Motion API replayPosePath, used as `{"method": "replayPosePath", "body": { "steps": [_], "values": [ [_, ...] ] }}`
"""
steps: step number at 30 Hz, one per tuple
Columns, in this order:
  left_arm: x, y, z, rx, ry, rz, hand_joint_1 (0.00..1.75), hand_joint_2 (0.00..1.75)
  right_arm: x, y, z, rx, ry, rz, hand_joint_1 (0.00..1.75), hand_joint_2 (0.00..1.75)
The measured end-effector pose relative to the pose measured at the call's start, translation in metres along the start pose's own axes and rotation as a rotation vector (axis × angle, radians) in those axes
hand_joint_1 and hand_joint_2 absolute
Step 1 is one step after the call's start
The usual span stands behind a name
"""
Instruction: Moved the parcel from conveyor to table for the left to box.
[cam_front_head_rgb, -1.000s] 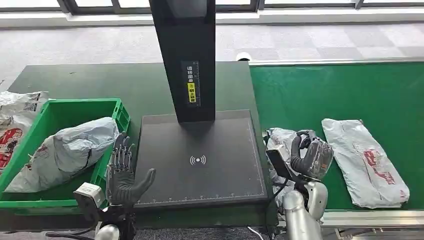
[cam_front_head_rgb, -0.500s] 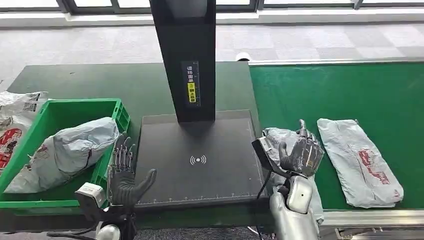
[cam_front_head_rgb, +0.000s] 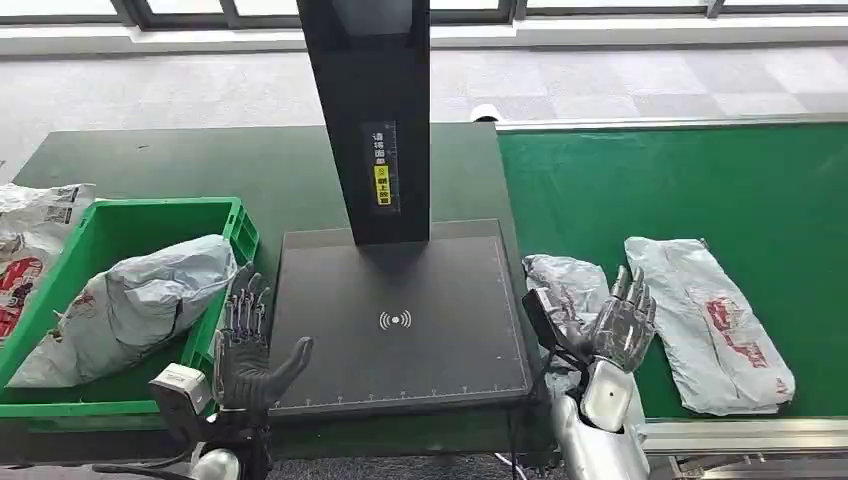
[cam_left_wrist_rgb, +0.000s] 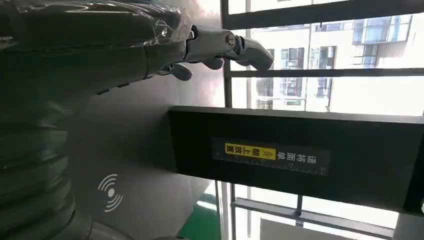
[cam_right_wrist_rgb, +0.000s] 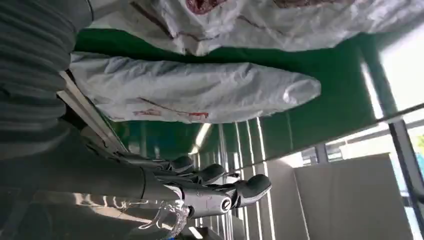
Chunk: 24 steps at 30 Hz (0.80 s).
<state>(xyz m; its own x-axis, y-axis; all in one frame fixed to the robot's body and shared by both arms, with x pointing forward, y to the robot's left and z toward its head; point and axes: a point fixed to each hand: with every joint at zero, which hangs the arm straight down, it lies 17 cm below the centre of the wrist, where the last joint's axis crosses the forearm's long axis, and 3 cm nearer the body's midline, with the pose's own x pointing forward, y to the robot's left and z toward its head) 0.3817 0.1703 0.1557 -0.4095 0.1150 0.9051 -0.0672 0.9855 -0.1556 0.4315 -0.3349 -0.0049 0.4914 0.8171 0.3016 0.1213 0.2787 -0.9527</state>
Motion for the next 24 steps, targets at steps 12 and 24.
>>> {"method": "replayPosePath", "body": {
  "steps": [12,24],
  "values": [
    [0.0,0.0,-0.001,0.001,0.007,0.0,0.0,1.75,-0.043,0.073,0.019,0.306,0.068,0.124,0.0,1.75],
    [-0.002,0.001,0.0,0.005,0.013,0.008,0.0,1.75,-0.037,0.114,0.037,0.495,-0.027,0.048,1.75,1.75]
  ]
}}
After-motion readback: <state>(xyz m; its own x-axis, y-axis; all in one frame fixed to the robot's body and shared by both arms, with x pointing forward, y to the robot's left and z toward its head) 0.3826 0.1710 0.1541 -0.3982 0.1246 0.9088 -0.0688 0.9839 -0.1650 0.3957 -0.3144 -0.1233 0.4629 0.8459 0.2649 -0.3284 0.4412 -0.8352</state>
